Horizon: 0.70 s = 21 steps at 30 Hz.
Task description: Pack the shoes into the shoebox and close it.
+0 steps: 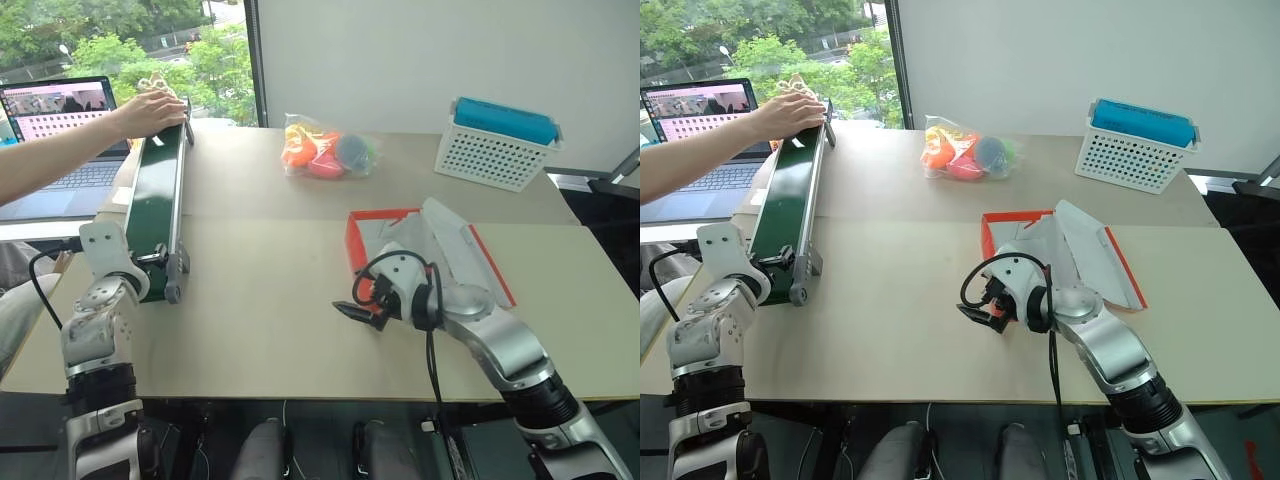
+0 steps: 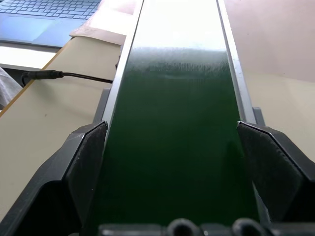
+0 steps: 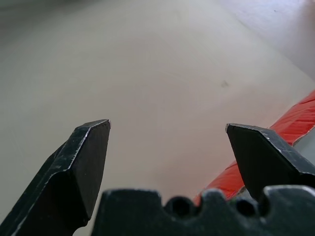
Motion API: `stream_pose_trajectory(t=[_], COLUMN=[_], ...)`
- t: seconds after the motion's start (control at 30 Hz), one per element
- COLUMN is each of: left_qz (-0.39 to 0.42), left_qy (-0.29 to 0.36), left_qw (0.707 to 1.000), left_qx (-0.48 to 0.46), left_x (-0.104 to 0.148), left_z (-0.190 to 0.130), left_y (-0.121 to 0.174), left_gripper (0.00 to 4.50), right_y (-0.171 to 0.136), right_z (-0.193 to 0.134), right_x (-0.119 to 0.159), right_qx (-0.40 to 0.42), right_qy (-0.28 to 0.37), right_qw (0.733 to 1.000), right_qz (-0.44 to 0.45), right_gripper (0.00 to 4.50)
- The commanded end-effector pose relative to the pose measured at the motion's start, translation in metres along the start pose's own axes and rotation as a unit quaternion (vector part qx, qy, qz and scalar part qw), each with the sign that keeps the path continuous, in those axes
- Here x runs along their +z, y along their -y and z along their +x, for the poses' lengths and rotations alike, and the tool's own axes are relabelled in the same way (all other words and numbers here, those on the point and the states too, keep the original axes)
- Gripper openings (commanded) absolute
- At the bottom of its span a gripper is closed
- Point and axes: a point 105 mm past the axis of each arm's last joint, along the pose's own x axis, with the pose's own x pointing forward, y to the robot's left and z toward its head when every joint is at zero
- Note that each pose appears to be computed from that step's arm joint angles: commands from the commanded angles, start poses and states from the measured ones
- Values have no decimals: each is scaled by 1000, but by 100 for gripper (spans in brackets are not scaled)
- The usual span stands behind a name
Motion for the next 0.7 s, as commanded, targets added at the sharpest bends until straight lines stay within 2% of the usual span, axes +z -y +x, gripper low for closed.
stream_pose_trajectory(t=[0.03, 0.33, 0.7], left_qz=[10, 18, 33], left_qy=[21, 15, 30], left_qw=[1000, 1000, 999], left_qx=[-10, -18, -21], left_x=[17, 18, 29], left_z=[3, 11, 13], left_y=[7, 16, 21], left_gripper=[450, 450, 450], right_y=[11, 17, 16], right_z=[-6, -5, -4], right_x=[5, -2, -7], right_qx=[-35, -70, -76], right_qy=[12, 3, -1], right_qw=[999, 997, 997], right_qz=[2, 15, 21], right_gripper=[444, 444, 444])
